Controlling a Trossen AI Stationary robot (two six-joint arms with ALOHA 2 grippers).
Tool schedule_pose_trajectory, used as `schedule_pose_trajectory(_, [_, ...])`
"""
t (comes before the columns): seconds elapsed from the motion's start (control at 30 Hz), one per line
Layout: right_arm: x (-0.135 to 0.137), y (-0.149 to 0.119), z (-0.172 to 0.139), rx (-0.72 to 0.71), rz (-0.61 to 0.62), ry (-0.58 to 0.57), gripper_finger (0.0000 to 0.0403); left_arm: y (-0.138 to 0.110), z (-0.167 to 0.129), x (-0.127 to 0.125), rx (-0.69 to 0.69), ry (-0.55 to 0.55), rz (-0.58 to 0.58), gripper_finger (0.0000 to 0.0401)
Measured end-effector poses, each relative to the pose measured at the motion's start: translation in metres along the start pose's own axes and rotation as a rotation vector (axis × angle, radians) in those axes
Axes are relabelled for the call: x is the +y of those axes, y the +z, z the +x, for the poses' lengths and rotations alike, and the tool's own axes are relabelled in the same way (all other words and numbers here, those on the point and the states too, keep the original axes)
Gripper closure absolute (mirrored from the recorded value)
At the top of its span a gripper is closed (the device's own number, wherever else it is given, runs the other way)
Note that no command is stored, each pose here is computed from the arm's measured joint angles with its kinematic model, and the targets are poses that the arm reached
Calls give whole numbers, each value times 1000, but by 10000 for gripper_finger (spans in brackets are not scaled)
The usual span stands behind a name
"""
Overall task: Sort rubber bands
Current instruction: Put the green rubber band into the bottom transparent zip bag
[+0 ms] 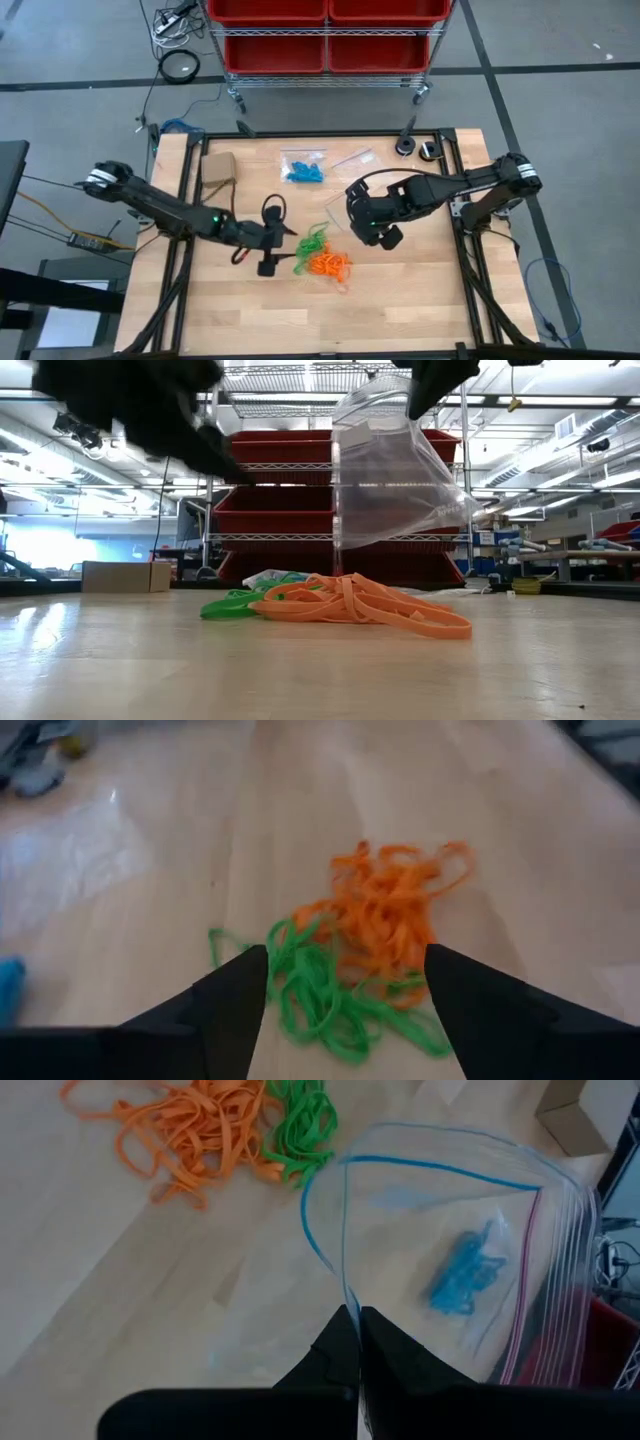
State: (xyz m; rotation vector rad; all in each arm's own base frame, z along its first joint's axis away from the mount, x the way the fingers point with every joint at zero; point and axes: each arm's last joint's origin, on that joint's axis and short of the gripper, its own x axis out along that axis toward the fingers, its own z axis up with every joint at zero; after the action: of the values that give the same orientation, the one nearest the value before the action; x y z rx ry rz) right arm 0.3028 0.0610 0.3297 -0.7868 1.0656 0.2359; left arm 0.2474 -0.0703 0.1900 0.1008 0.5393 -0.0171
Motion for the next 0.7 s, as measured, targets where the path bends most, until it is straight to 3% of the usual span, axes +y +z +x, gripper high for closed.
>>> schedule_pose_trajectory(0.13, [3, -3, 1, -23, 27, -9, 403, -19, 20, -2, -42, 65, -30, 145])
schedule_pose_trajectory(0.33, [3, 0, 7, -50, 40, -24, 403, -18, 49, 17, 5, 186, -20, 168])
schedule_pose_trajectory(0.7, [4, -4, 7, 5, 68, -34, 403, -29, 86, 54, 125, 140, -148, 192])
